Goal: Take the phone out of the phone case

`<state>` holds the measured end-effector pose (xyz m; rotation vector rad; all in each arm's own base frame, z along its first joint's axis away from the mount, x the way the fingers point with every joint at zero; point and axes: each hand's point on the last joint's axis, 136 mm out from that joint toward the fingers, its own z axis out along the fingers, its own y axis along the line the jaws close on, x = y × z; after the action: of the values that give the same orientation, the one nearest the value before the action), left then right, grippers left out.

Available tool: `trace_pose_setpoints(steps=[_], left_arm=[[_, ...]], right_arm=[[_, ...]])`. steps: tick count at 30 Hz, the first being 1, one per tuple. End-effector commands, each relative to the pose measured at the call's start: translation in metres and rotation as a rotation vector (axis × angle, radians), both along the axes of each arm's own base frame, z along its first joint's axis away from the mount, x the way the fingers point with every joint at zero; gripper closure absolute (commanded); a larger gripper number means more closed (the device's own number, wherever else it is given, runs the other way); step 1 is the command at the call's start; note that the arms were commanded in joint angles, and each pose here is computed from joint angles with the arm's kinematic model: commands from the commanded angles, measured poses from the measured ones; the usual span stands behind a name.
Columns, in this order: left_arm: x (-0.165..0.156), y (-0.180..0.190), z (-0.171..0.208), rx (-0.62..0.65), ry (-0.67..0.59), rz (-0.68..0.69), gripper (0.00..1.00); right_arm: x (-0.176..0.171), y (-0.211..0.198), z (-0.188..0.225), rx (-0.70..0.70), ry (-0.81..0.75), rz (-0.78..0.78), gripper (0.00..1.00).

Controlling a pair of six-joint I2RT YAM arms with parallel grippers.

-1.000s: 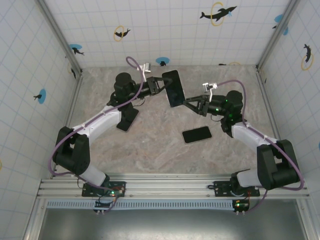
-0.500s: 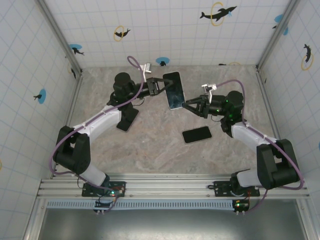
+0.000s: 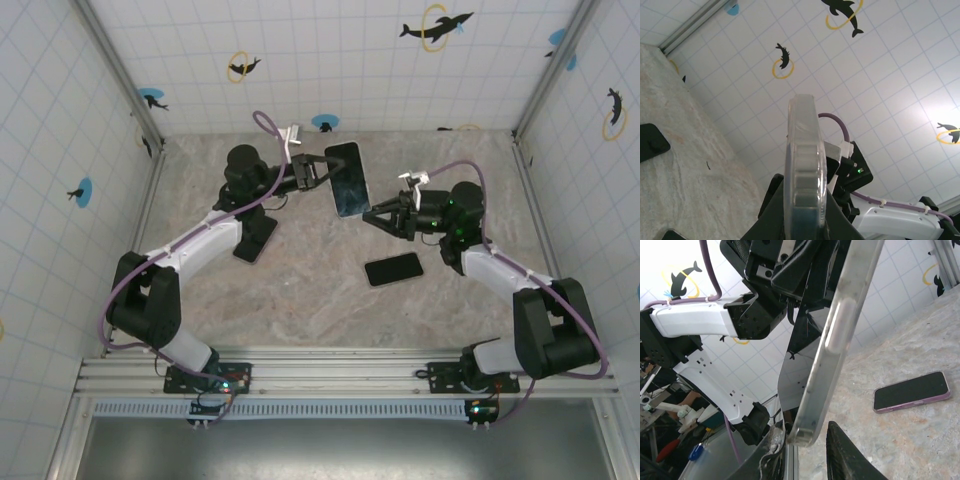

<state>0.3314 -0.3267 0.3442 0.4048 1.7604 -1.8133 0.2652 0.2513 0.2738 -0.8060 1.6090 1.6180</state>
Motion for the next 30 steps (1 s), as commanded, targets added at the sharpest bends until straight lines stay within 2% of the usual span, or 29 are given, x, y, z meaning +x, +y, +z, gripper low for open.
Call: trace_pose_setpoints(steps=[1,10,20,30], left_arm=[[-0.009,0.003,0.035,-0.067,-0.097,-0.040,1.00],[-0.014,0.003,0.032,-0.053,-0.098,-0.054,1.00],[-0.009,0.001,0.024,-0.027,-0.094,-0.048,1.00],[-0.012,0.000,0.019,-0.017,-0.078,-0.072,1.00]], right_arm=[[-0.001,0.001,-0.004,-0.014,-0.007,0.007,0.75],[0.000,0.003,0.002,-0.008,-0.024,0.015,0.75],[-0.014,0.006,0.011,0.004,-0.075,0.060,0.69],[-0.010,0.009,0.008,-0.007,-0.070,0.060,0.72]])
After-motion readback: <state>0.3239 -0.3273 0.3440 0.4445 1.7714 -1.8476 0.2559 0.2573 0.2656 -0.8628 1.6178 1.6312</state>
